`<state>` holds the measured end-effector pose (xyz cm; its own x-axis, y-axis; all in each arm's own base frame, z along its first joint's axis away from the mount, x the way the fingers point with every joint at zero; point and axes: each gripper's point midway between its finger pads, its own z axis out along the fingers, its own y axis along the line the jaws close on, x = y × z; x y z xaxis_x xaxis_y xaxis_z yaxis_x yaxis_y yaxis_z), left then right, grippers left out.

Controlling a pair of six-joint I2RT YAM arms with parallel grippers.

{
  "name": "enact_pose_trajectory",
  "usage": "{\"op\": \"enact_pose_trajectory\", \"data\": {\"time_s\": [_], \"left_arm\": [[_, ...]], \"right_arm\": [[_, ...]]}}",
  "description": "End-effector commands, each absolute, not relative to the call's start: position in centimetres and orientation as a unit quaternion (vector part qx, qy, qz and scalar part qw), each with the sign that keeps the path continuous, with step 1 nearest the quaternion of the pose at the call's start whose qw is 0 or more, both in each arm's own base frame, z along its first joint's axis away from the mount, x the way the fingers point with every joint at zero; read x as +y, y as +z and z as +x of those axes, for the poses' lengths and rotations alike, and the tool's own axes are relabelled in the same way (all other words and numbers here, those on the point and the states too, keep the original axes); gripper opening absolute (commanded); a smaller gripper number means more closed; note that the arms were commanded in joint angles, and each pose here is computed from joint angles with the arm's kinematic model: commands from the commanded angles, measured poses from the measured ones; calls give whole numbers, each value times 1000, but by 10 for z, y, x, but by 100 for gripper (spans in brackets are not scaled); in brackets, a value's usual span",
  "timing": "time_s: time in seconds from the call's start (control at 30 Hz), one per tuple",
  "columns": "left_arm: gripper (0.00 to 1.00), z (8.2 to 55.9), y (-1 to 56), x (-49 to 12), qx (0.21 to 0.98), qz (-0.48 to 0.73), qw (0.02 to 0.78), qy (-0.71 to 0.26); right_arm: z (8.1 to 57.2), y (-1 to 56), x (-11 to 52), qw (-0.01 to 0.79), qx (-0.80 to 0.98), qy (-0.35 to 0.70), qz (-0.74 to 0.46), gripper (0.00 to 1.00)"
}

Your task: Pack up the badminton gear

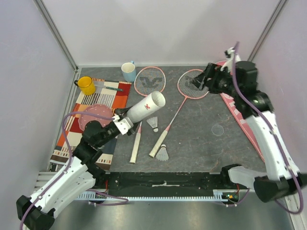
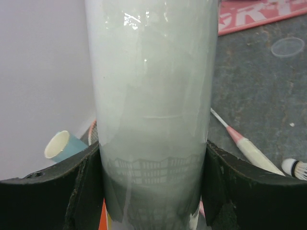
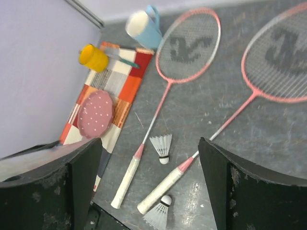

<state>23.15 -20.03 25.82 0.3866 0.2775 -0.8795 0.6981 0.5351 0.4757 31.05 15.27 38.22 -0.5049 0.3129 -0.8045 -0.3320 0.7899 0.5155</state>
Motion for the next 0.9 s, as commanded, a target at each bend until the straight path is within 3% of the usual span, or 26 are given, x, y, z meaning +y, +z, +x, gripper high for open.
{"op": "enact_pose_trajectory", "data": {"time_s": [0.0,0.13,0.23,0.47,0.53,0.57,0.63,0.87], "left_arm": [[38,239,324,-177,491,375,779,-105],[38,242,330,-165,492,347,794,-84],[37,241,336,-160,488,336,802,-77],[37,237,336,-165,480,348,800,-90],[37,235,338,-165,477,349,801,-92],[37,235,337,-166,477,351,801,-94],[38,233,337,-169,474,356,799,-101],[38,231,337,-171,472,359,798,-107]], "right_arm": [[374,265,177,390,857,322,96,88],[383,190,239,314,900,295,59,88],[388,149,265,264,917,280,105,86],[383,98,300,221,942,195,161,86],[379,86,305,210,947,178,167,79],[379,85,308,209,946,177,173,69],[376,76,316,197,949,174,172,64],[361,67,321,194,960,139,146,59]]}}
